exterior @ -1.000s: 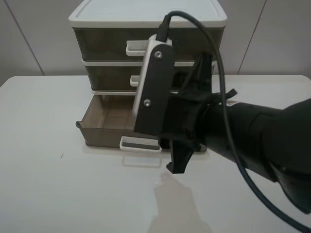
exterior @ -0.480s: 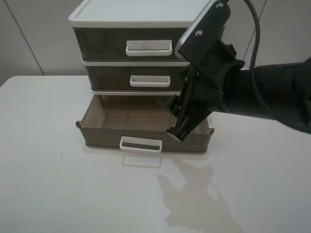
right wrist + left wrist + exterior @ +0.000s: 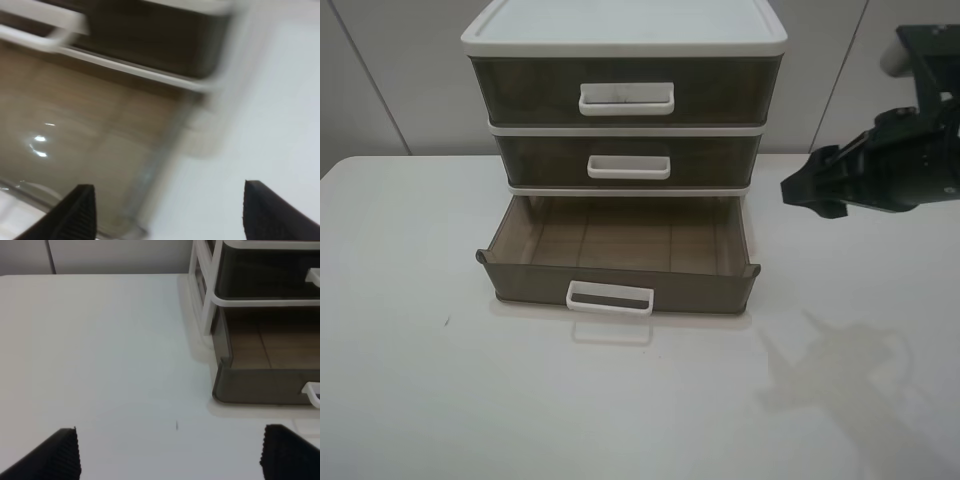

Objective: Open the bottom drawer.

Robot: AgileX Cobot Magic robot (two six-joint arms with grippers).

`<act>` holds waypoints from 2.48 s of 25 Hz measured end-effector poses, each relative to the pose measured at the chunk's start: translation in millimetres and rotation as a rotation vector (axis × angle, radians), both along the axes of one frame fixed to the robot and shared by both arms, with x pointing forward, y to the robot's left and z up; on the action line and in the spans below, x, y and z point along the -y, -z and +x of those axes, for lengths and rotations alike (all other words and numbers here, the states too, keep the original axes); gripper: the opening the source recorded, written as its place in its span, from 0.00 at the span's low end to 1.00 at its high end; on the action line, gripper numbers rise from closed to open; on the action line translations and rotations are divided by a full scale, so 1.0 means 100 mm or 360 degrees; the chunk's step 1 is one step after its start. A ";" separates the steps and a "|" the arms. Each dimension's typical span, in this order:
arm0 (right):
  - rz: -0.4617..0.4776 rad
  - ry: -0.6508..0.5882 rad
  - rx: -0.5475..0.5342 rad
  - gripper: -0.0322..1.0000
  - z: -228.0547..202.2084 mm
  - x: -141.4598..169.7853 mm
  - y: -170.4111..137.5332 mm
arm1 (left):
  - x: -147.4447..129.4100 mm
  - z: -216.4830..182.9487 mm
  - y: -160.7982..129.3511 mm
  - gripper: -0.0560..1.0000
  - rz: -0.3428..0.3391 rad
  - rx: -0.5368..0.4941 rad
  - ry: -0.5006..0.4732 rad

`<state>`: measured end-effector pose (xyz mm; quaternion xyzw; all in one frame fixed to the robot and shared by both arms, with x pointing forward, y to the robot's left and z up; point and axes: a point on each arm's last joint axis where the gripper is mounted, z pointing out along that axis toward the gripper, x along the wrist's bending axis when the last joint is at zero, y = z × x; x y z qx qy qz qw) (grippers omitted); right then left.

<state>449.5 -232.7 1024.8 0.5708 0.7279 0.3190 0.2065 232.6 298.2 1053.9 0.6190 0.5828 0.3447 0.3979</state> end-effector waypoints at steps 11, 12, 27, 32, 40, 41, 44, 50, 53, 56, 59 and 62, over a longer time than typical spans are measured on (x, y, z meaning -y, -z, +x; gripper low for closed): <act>-0.0075 0.0477 0.0333 0.62 -1.13 0.67 -0.69 | 0.00 0.00 0.00 0.76 0.0000 0.0000 0.0000; -0.0063 0.0485 0.0384 0.62 -1.27 0.68 -0.73 | 0.00 0.00 0.00 0.76 0.0000 0.0000 0.0000; -0.0037 0.0523 0.0560 0.62 -2.19 0.77 -0.51 | 0.00 0.00 0.00 0.76 0.0000 0.0000 0.0000; -0.0064 0.0509 0.0566 0.62 -2.19 0.77 -0.34 | 0.00 0.00 0.00 0.76 0.0000 0.0000 0.0000; -0.0146 0.0505 0.0568 0.62 -2.20 0.74 -0.34 | 0.00 0.00 0.00 0.76 0.0000 0.0000 0.0000; -0.0160 0.0496 0.0568 0.62 -2.20 0.73 -0.34 | 0.00 0.00 0.00 0.76 0.0000 0.0000 0.0000; -0.0167 0.0501 0.0568 0.62 -2.20 0.73 -0.34 | 0.00 0.00 0.00 0.76 0.0000 0.0000 0.0000; -0.0167 0.0500 0.0570 0.62 -2.20 0.73 -0.34 | 0.00 0.00 0.00 0.76 0.0000 0.0000 0.0000; -0.0167 0.0500 0.0570 0.62 -2.20 0.73 -0.34 | 0.00 0.00 0.00 0.76 0.0000 0.0000 0.0000; -0.0167 0.0500 0.0570 0.62 -2.20 0.73 -0.34 | 0.00 0.00 0.00 0.76 0.0000 0.0000 0.0000; -0.0167 0.0500 0.0570 0.62 -2.20 0.73 -0.34 | 0.00 0.00 0.00 0.76 0.0000 0.0000 0.0000; -0.0167 0.0500 0.0570 0.62 -2.20 0.73 -0.34 | 0.00 0.00 0.00 0.76 0.0000 0.0000 0.0000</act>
